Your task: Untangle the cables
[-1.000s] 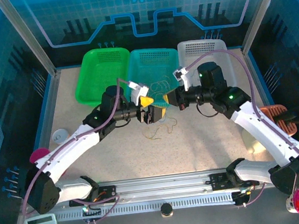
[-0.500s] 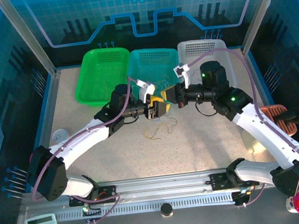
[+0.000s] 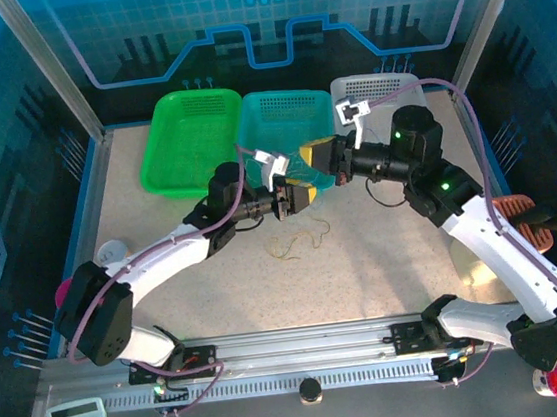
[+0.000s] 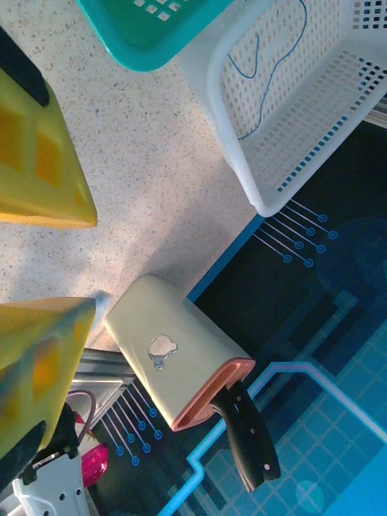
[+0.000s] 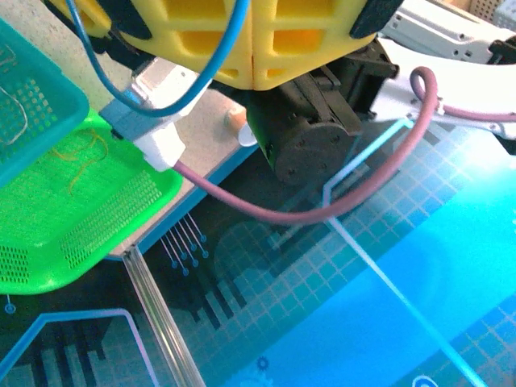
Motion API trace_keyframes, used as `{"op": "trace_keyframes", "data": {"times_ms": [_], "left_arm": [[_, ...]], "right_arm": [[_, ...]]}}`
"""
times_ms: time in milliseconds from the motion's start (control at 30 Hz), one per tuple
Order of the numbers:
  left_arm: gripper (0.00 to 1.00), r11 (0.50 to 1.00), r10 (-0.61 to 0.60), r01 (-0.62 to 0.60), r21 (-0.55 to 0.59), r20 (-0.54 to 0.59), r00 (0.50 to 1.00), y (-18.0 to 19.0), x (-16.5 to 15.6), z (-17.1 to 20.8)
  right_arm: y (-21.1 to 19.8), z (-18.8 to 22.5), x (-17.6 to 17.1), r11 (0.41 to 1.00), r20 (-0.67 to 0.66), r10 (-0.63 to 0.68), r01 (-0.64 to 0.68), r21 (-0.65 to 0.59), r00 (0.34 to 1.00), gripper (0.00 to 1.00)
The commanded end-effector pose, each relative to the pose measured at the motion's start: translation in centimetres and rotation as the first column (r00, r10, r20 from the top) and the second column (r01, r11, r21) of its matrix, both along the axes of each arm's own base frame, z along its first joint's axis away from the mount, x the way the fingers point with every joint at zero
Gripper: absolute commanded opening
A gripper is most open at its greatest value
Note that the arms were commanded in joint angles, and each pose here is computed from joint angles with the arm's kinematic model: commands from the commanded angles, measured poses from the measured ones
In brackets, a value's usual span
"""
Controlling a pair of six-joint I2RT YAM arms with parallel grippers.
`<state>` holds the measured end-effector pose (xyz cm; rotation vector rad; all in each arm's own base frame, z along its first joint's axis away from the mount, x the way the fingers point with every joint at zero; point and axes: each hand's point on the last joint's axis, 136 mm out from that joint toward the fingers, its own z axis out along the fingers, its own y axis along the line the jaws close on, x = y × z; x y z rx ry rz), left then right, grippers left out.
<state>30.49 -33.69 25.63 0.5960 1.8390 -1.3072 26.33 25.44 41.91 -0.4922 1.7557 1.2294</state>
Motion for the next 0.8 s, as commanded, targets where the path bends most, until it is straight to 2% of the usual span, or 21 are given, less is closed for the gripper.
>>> {"op": "trace_keyframes", "data": {"times_ms": [0, 267, 567, 767], "left_arm": [[0.29, 0.999, -0.021, 0.02, -0.033, -0.023, 1.0, -0.6, -0.2, -0.9], [0.29, 0.998, -0.045, 0.041, -0.046, -0.085, 0.995, -1.8, -0.3, -3.4], [0.13, 0.998, -0.04, 0.034, -0.044, -0.131, 0.991, -1.5, -1.2, -5.5], [0.13, 1.0, -0.013, 0.011, -0.02, -0.114, 0.993, -0.6, -1.7, -5.2]], "right_arm": [[-0.9, 4.1, -0.3, 0.996, 0.083, -0.03, 0.023, 0.081, 0.996, 0.0], [-1.5, 5.6, 0.1, 0.994, 0.106, -0.053, 0.042, 0.103, 0.993, 0.0], [-4.4, 6.8, 2.3, 0.984, 0.119, -0.147, 0.133, 0.121, 0.982, 0.0], [-6.9, 6.3, 4.0, 0.969, 0.1, -0.23, 0.218, 0.12, 0.968, 0.0]]}}
